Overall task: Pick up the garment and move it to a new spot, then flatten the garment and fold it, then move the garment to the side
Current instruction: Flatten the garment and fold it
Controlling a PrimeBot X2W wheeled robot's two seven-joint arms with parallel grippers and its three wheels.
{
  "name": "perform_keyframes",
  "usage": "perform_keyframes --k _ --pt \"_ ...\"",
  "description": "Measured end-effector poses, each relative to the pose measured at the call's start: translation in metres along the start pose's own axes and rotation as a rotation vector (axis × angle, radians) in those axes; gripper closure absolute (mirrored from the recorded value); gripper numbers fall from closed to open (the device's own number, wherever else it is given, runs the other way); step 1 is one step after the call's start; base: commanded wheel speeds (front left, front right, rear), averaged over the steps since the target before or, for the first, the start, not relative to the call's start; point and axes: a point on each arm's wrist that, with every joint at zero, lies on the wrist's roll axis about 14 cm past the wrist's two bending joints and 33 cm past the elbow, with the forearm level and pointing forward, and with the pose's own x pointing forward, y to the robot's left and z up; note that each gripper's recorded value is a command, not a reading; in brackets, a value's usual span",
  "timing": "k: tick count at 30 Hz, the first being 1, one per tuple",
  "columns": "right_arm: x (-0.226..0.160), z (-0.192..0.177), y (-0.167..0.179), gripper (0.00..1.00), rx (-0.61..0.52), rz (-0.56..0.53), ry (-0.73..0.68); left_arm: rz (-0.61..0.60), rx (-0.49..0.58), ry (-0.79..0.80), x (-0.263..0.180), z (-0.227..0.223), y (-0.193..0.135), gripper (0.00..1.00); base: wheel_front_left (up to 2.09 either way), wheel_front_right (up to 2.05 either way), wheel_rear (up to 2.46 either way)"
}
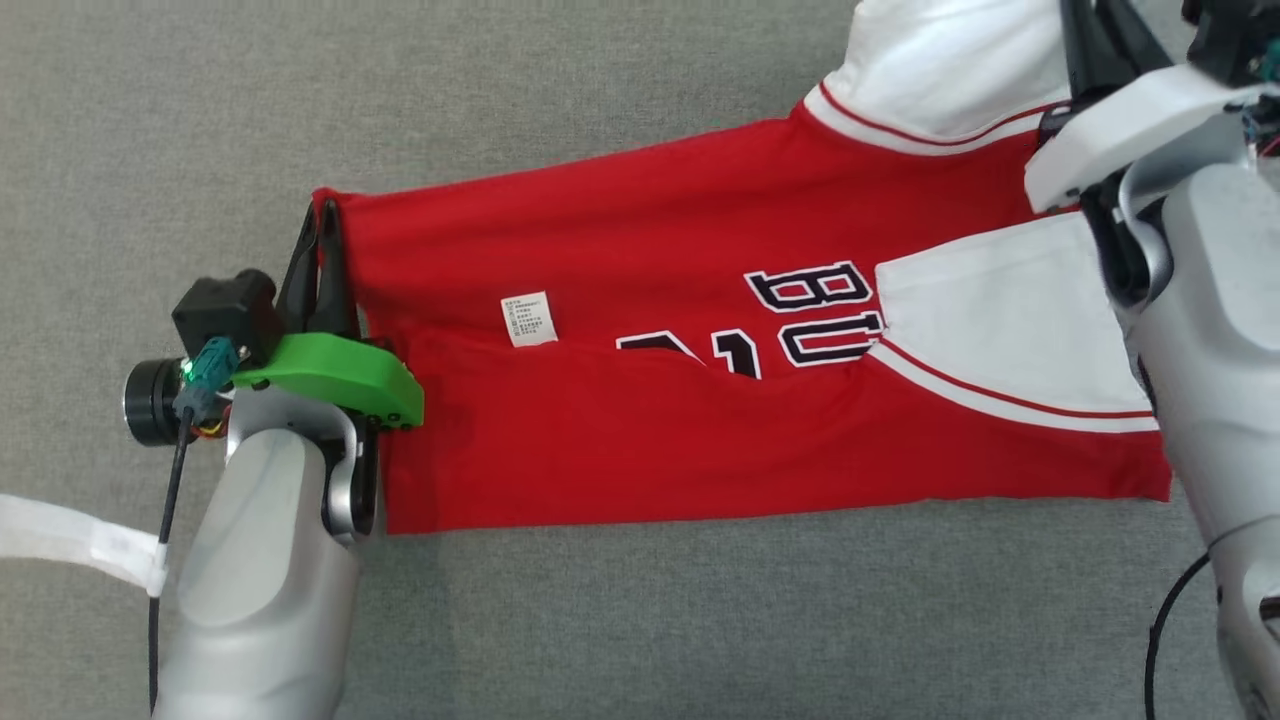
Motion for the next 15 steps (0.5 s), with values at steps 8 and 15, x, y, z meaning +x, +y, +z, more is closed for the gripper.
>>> perform_keyframes --k 8,15 --pt "-0.073 -0.023 -0.008 1.00 0.090 -0.058 0.047 -0.039 0.003 0.053 -0.028 -0.020 -0.008 1.00 0.00 0.00 0.00" --pt "-0.132 -0.041 -0.016 1.00 0.163 -0.139 0.092 -0.053 -0.005 0.076 -0.050 -0.029 -0.012 1.00 0.00 0.00 0.00"
